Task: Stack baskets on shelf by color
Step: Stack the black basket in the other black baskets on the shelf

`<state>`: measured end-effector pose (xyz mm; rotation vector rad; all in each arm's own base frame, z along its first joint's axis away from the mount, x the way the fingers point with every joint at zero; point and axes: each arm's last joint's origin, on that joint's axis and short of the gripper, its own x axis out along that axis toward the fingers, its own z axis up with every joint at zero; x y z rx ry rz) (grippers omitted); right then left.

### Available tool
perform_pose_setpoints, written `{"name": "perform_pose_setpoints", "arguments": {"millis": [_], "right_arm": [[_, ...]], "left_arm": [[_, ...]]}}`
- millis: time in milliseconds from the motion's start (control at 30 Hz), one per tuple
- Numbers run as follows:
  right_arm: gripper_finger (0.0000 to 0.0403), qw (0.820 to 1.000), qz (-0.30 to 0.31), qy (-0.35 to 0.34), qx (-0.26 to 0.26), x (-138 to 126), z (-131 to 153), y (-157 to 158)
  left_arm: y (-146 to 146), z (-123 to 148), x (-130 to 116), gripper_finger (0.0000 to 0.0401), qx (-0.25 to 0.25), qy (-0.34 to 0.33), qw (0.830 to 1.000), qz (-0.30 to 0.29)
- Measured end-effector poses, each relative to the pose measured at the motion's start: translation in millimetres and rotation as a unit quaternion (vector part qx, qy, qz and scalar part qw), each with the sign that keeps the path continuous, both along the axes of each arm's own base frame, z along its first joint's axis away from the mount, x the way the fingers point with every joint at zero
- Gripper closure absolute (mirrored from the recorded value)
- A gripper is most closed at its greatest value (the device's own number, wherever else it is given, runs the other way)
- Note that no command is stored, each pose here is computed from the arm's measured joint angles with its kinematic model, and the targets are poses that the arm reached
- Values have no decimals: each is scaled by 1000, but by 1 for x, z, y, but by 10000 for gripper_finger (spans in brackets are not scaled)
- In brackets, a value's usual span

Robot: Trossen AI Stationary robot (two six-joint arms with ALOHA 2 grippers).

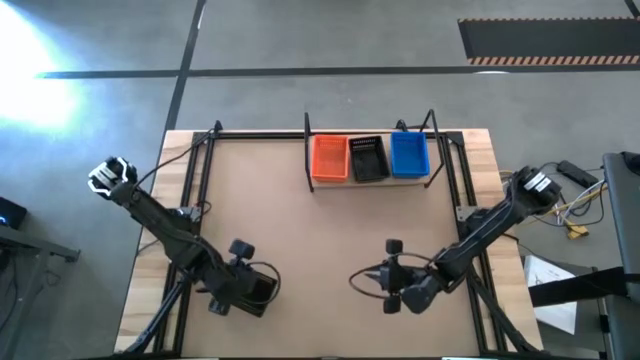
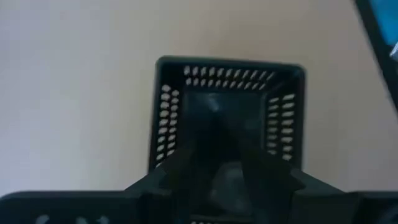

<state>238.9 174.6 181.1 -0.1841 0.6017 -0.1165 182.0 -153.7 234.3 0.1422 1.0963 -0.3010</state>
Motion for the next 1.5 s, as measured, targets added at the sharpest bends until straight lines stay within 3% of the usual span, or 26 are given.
{"name": "perform_pose_setpoints", "arguments": {"millis": [133, 267, 400, 500, 633, 867, 1033, 1233, 1400, 1500], "right_arm": [[371, 1000, -4, 5, -5, 1, -5, 1], [371, 1000, -19, 5, 1, 2, -10, 1], [371, 999, -46, 8, 21, 4, -20, 3], [371, 998, -61, 18, 28, 7, -34, 5], [371, 997, -63, 20, 30, 12, -52, 10], [371, 999, -32, 22, 4, 28, -60, 26], [371, 999, 18, 10, -34, 44, -43, 42], [358, 992, 81, -1, -94, 64, -8, 57], [312, 978, 136, 54, -148, 75, 18, 66], [279, 959, 195, 103, -177, 81, 23, 71]], "left_arm": [[6, 0, 4, 284, 6, 1, 1000, 17], [17, -6, 13, 251, 16, 9, 999, 37], [23, -27, 18, 216, 50, 49, 998, 2], [24, -40, 23, 214, 66, 75, 995, -9], [25, -52, 29, 253, 83, 97, 992, -9], [25, -62, 36, 388, 118, 114, 983, -77], [26, -46, 64, 396, 111, 42, 990, -82], [31, -32, 117, 401, 123, -35, 986, -110], [34, -38, 160, 401, 150, -38, 978, -141], [33, -41, 181, 401, 163, -44, 972, -162]]}}
